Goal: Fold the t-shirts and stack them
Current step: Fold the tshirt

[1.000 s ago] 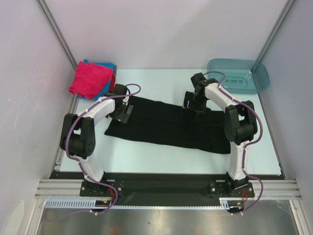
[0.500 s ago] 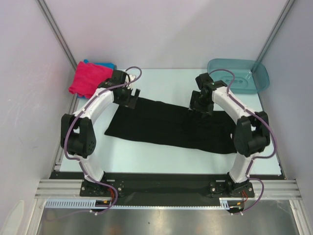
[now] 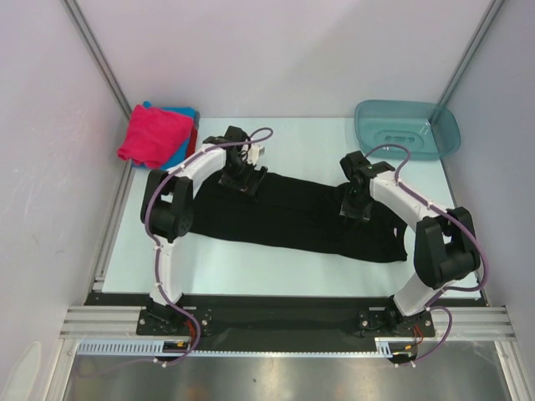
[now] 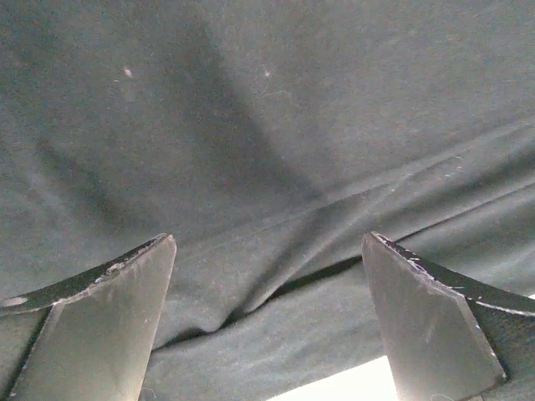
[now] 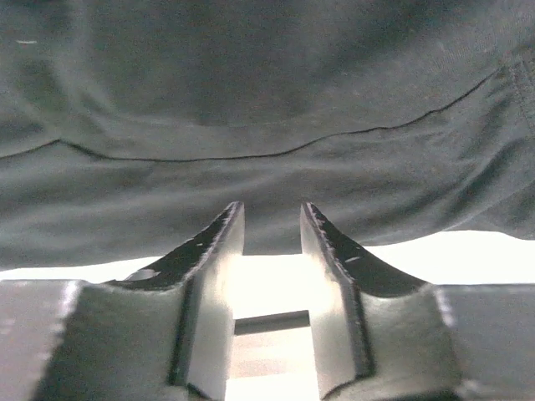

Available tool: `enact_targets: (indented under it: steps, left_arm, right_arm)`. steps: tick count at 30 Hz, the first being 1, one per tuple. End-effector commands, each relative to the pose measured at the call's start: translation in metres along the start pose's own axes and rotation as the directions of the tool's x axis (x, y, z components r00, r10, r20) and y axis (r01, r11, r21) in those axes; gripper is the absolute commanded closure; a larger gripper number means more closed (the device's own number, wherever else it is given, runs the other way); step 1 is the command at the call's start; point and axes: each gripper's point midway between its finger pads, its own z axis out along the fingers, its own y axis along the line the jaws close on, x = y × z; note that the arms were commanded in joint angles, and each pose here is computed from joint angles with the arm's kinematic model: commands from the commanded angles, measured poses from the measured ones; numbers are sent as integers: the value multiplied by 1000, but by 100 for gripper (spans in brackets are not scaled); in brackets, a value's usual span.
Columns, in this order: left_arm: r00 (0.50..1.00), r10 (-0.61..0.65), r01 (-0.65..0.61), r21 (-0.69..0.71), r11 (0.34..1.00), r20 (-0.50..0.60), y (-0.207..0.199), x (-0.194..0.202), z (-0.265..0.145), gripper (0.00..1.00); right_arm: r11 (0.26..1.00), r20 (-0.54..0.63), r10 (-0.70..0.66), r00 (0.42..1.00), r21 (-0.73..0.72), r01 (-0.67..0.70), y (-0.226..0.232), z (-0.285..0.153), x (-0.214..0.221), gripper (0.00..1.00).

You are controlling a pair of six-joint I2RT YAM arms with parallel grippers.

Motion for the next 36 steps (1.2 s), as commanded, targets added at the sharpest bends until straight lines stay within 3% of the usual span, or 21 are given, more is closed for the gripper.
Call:
enact_targets:
  steps: [1, 6, 13, 25, 32, 36]
  left_arm:
    - [998, 41, -41, 7, 999, 47, -1, -20, -9, 0]
    - [998, 32, -30, -24, 999, 62, 6, -30, -3, 0]
    - [999, -8, 6, -38, 999, -36, 13, -4, 14, 0]
    - [957, -160, 177, 50, 983, -243, -11, 75, 19, 0]
    - [928, -239, 271, 80, 959, -285, -29, 114, -2, 0]
    - [914, -279, 335, 164, 928, -293, -54, 127, -19, 0]
  right_arm:
    - [999, 64, 34, 997, 1, -34, -1, 9, -12, 63]
    - [998, 75, 44, 996, 41, -47, -9, 27, -16, 69]
    - [993, -14, 40, 999, 114, -38, -18, 71, -8, 71]
    - [998, -56, -27, 998, 60, 30, 27, 109, -56, 70]
    - [997, -76, -79, 994, 13, 80, 61, 123, -92, 68]
    - [994, -80, -103, 991, -46, 100, 85, 131, -109, 65]
